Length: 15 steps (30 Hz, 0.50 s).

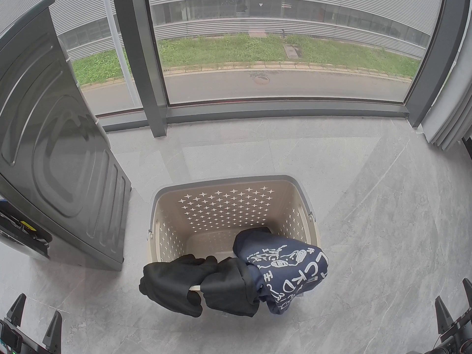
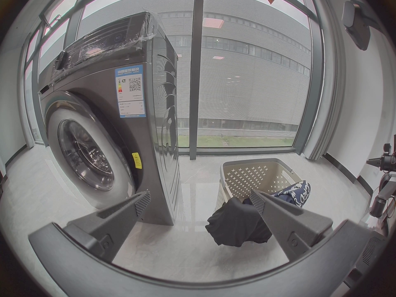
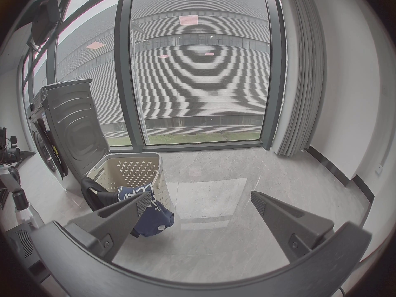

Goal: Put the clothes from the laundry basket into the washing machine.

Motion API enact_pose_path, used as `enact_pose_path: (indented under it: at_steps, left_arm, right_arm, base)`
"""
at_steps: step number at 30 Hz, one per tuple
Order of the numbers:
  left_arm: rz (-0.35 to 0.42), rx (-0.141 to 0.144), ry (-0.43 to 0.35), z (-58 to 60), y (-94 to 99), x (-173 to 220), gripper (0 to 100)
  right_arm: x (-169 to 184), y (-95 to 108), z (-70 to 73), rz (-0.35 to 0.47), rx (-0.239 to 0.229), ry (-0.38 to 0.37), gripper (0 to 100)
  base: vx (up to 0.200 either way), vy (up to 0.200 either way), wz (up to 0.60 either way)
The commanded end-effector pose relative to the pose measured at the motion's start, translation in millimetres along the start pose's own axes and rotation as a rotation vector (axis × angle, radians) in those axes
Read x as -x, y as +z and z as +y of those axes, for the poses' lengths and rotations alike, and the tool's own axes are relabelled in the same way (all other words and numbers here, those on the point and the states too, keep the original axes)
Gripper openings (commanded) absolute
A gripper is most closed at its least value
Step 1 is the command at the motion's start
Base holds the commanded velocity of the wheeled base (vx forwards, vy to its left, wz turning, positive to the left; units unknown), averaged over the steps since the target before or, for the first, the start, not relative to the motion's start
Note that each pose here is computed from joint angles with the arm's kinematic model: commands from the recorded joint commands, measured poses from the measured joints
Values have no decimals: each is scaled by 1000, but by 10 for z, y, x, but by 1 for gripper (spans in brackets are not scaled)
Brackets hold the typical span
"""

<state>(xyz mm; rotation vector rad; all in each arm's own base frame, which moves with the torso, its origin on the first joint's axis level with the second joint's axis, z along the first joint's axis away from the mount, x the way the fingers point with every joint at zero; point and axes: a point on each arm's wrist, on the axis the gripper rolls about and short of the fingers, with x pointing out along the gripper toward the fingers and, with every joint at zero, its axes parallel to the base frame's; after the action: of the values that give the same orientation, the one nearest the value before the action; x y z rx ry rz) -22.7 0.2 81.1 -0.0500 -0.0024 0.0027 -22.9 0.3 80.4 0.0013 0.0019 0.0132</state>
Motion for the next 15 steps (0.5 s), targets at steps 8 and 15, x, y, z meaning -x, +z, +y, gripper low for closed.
enact_pose_path:
  at_steps: [8, 15]
  left_arm:
    - [8, 1, 2, 3, -46, -6, 100]
    - [8, 1, 2, 3, -46, -6, 100]
  right_arm:
    - [-2, -48, 0, 3, 0, 1, 100]
    - [-2, -48, 0, 3, 0, -1, 100]
  base:
    - [125, 0, 0]
    - [29, 0, 0]
